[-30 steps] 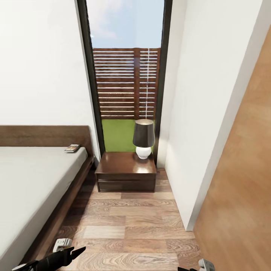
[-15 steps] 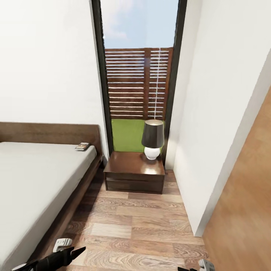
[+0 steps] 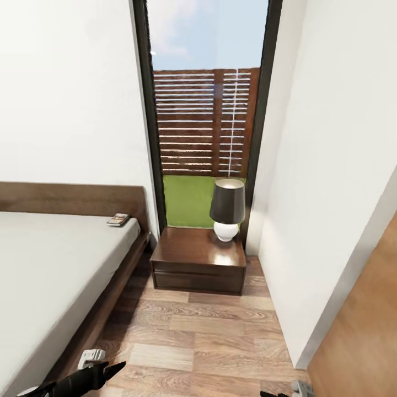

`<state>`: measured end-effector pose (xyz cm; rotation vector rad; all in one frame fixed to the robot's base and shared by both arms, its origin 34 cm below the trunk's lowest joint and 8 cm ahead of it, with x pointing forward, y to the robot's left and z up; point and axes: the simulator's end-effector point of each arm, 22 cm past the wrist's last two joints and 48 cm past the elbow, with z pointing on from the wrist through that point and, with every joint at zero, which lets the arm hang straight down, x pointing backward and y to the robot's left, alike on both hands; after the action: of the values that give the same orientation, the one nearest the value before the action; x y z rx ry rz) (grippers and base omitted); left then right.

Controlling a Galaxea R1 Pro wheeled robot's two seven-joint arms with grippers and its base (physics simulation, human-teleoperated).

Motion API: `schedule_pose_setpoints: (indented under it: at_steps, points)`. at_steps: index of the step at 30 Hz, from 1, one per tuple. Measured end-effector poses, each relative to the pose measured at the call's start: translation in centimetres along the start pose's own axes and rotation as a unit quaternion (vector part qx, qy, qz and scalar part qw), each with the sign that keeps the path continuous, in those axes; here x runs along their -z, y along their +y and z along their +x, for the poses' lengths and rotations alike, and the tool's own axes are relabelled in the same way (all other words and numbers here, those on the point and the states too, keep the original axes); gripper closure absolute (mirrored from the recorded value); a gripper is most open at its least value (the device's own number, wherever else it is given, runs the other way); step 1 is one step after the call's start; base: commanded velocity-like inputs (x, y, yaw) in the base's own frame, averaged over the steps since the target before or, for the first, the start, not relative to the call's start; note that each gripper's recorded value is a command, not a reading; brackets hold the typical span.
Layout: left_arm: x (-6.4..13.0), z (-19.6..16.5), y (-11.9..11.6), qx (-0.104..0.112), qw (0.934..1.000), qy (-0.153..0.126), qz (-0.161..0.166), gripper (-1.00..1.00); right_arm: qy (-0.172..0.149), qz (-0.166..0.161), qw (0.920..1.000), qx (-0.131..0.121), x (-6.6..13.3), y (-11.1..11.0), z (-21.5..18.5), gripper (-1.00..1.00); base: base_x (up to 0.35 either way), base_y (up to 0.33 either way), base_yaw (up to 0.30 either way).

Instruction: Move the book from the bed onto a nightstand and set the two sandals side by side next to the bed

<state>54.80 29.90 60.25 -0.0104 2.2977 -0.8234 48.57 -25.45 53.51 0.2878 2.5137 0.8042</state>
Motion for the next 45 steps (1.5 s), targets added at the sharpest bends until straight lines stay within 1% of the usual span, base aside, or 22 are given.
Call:
schedule_pose_setpoints:
  at_steps: [26,30,40,45]
  points:
    - [0.00,0.00,0.00,0.000,1.0000,0.000,0.000,-1.00,0.000,0.000,1.0000,0.000,0.00,0.00,0.00,-1.00,0.316,0.000,0.000]
    - [-0.02,0.01,0.02,0.000,1.0000,0.000,0.000,-1.00,0.000,0.000,1.0000,0.000,-0.02,-0.01,0.01,-1.00,0.104,0.000,0.041]
    - [-0.03,0.04,0.02,0.001,1.0000,0.000,0.000,-1.00,0.000,0.000,1.0000,0.000,-0.03,-0.02,0.01,-1.00,0.011,0.000,0.209]
    - [-0.04,0.04,0.02,0.001,1.0000,0.000,0.000,-1.00,0.000,0.000,1.0000,0.000,-0.03,-0.02,0.01,-1.00,0.000,0.000,0.047]
